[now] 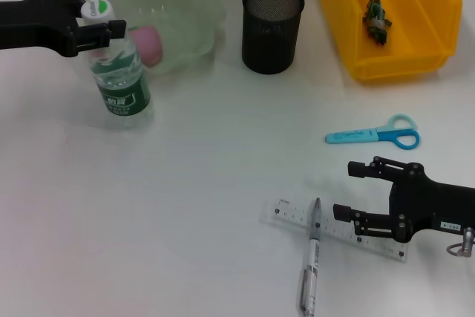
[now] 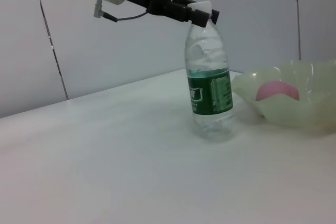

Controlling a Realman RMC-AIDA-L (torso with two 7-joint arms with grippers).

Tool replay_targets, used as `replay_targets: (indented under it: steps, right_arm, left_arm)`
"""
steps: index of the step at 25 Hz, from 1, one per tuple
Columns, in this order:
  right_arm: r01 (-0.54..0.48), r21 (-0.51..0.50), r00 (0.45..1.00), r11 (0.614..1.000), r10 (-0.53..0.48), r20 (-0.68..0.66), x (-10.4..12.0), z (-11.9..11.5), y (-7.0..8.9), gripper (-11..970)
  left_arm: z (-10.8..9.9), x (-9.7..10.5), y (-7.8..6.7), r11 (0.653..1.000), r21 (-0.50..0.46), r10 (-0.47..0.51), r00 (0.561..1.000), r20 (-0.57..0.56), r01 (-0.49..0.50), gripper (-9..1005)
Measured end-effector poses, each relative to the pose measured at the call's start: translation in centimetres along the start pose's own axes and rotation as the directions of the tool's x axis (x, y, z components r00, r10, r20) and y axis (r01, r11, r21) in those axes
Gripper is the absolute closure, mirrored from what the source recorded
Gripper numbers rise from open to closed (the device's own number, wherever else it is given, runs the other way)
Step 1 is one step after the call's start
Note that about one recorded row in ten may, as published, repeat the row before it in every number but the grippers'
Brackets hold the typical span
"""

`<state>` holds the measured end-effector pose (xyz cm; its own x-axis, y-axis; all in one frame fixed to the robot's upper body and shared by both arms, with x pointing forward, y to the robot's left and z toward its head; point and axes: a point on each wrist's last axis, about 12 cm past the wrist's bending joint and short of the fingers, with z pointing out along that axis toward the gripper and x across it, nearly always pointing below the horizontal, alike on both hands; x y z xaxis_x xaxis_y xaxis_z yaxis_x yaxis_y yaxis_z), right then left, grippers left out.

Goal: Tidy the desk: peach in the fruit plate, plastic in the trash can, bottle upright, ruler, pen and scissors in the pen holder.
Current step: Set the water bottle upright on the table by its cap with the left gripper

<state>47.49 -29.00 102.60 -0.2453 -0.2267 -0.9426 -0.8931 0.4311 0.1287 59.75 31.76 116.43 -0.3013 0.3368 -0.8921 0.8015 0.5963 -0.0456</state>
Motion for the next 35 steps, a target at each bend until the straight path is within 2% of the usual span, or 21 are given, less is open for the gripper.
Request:
replay_targets:
  steps: [14,35]
  right_arm:
    - [-0.006,-0.001,1.0,1.0,0.006,0.0,-0.02,0.04,-0.02,170]
    - [-0.008,0.002,1.0,1.0,0.008,0.002,-0.05,0.03,-0.05,170]
  left_arm:
    - [-0.63,0.66,0.8,0.997,-0.079,-0.011,1.0,-0.006,0.011,552]
    - [0.05,1.03,0.79,0.995,-0.097,0.0,0.999,-0.037,-0.003,552]
